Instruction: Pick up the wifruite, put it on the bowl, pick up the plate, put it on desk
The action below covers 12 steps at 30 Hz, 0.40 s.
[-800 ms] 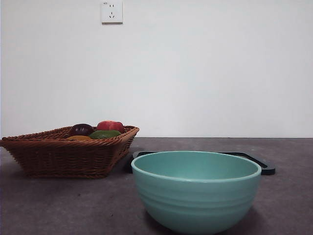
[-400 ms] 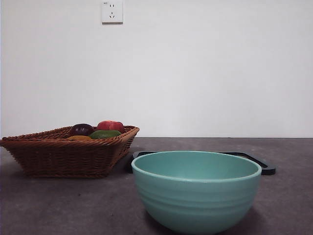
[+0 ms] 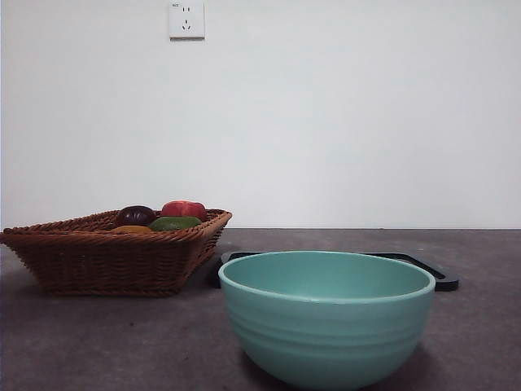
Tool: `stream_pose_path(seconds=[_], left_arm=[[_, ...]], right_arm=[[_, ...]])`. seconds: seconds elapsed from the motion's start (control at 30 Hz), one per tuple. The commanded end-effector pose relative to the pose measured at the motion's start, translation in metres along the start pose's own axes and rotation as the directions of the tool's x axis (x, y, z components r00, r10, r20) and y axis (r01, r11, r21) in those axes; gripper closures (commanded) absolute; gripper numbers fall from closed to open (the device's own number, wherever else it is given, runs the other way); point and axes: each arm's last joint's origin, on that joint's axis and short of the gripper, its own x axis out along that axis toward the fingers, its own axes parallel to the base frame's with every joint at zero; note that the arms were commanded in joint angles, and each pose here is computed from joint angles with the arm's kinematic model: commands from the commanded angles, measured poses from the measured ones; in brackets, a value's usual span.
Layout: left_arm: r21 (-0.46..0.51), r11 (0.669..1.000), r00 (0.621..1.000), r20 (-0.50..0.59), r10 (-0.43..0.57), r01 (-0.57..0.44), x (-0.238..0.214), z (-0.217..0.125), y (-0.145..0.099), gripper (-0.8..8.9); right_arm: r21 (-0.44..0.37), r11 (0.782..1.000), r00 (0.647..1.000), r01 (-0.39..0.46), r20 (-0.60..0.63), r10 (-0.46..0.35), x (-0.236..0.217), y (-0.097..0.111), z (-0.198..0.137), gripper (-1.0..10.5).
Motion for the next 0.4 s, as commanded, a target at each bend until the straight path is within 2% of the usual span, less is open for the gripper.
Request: stream_pose_path(seconds=[0.03, 0.23, 0.4], left_arm=[[-0.039, 0.999, 1.000, -0.009, -0.001, 0.001, 0.005, 0.008, 0.003, 1.29], [-0.149, 0.988, 0.992, -0.119, 0.029, -0.047, 0.037, 0.017, 0.024, 1.30], [-0.212, 0.966, 0.965, -0.247, 0.091, -0.145, 0.075, 0.023, 0.050, 1.30]], right_arm=[[-0.014, 1.000, 1.000, -0.005, 0.019, 0.006, -0.003, 0.002, 0.004, 3.5], [-0.015, 1.000, 1.000, -0.006, 0.020, 0.006, -0.003, 0.002, 0.004, 3.5], [-0.015, 1.000, 1.000, -0.005, 0.019, 0.006, -0.003, 0.002, 0.004, 3.5]])
